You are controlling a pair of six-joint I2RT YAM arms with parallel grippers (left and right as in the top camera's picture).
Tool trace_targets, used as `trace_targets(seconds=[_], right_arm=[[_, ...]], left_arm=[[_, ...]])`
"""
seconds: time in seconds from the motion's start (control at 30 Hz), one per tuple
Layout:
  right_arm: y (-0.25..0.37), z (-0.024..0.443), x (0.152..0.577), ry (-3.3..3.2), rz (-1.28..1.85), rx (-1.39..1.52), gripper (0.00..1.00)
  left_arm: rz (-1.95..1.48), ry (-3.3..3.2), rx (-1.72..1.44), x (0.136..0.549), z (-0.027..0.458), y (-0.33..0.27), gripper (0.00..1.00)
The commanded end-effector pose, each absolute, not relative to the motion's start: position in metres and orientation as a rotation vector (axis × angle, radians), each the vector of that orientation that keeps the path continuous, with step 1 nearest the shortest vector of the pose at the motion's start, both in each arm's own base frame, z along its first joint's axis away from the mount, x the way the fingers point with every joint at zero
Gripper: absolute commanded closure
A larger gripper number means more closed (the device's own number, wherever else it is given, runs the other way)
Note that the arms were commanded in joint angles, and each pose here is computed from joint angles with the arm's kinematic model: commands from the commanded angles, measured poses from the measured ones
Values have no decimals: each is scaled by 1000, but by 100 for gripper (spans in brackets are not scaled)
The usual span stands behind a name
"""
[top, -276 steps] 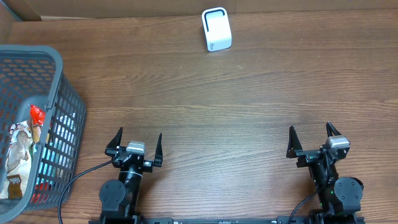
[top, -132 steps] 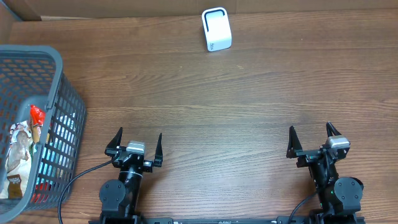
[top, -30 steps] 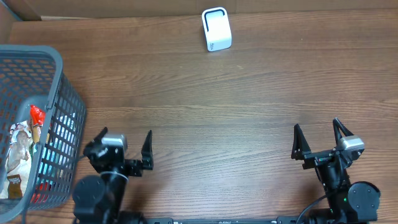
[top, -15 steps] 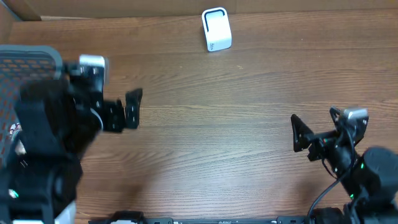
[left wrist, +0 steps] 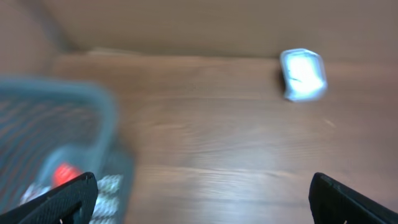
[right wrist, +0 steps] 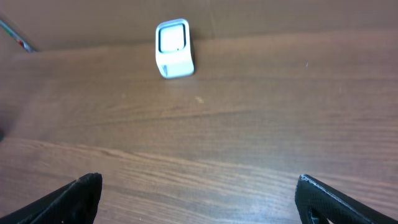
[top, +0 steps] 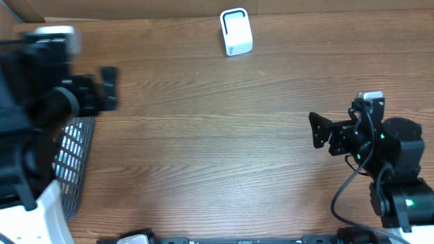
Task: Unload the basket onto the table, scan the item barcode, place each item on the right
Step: 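Move the left gripper over the grey basket and reach inside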
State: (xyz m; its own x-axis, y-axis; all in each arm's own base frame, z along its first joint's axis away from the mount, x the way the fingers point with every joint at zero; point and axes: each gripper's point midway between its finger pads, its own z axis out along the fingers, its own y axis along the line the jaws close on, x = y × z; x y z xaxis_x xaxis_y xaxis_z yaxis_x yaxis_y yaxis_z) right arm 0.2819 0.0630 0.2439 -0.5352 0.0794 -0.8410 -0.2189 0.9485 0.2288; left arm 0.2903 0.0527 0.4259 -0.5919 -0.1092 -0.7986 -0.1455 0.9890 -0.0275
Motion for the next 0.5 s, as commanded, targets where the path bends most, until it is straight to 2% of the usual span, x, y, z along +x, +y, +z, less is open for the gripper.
trace_targets(seconds=[0.0, 0.17, 0.33, 0.47], right_arm=[[67, 245, 287, 2113, 396, -110, 0], [68, 223, 297, 2193, 399, -99, 0], [68, 197, 306, 2285, 402, -86, 0], [69, 173, 311, 2367, 407, -74, 0]], left_arm=[[157, 2140, -436, 276, 437, 109, 0], [180, 2084, -706, 254, 432, 171, 0], [131, 2018, -1184, 220, 394, 222, 0], [128, 2047, -1338, 206, 356, 247, 8]])
